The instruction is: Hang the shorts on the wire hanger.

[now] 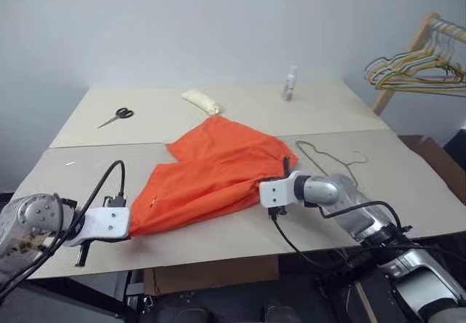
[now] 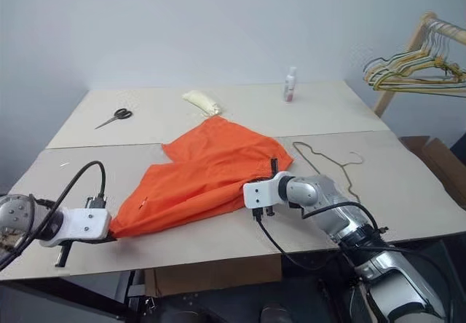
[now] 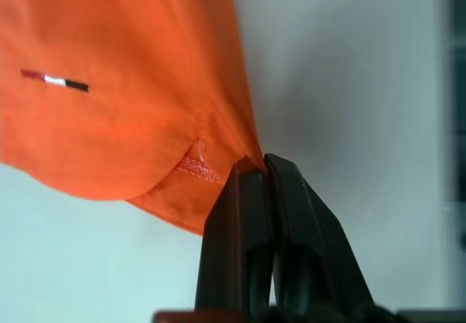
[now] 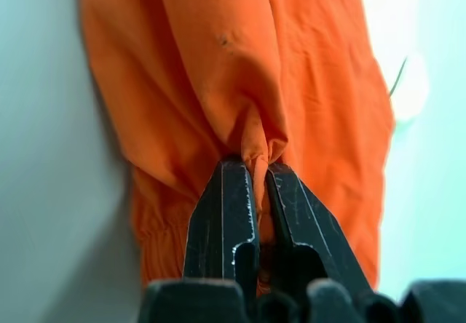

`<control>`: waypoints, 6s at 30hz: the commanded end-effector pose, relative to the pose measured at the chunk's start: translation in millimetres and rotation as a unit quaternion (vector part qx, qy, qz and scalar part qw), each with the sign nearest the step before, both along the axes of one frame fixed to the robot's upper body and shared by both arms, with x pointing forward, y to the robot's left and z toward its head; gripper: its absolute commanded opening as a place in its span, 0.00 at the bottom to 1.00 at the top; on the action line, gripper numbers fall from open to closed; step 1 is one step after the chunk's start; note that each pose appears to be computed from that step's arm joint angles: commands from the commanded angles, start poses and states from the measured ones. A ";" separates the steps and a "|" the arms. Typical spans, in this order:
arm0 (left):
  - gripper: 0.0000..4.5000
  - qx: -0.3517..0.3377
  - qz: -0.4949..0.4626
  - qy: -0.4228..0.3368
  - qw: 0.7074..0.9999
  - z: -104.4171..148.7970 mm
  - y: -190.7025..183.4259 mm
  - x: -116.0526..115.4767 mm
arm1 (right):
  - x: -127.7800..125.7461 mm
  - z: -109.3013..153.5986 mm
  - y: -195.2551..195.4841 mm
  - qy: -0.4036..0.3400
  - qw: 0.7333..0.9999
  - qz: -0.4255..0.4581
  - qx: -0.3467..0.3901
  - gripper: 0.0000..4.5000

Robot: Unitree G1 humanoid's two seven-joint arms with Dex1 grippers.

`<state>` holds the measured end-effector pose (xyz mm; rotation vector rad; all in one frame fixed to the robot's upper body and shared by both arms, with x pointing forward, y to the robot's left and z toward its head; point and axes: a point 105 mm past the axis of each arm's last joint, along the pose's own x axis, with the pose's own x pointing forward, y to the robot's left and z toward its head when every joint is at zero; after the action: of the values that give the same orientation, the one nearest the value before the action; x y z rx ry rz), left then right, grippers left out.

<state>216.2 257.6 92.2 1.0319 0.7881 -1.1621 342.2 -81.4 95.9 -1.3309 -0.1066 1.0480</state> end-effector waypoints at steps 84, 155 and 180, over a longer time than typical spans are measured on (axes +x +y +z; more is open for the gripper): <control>0.95 -0.438 -0.120 -0.046 0.890 90.2 -130.9 24.8 | 11.6 -61.3 -212.6 0.329 0.757 -0.527 0.200 0.01; 0.00 -0.796 -0.032 -0.035 0.604 233.9 -116.7 76.8 | -94.8 92.8 -54.7 0.342 0.856 -0.055 0.385 0.99; 0.00 -0.805 -0.138 0.004 0.577 248.2 -114.1 48.6 | -77.2 125.9 -9.6 0.516 0.745 0.045 0.421 0.99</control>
<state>271.8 142.9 334.3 -0.5085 -0.5830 -1.4878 266.8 -93.1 207.6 0.1841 0.2397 1.4188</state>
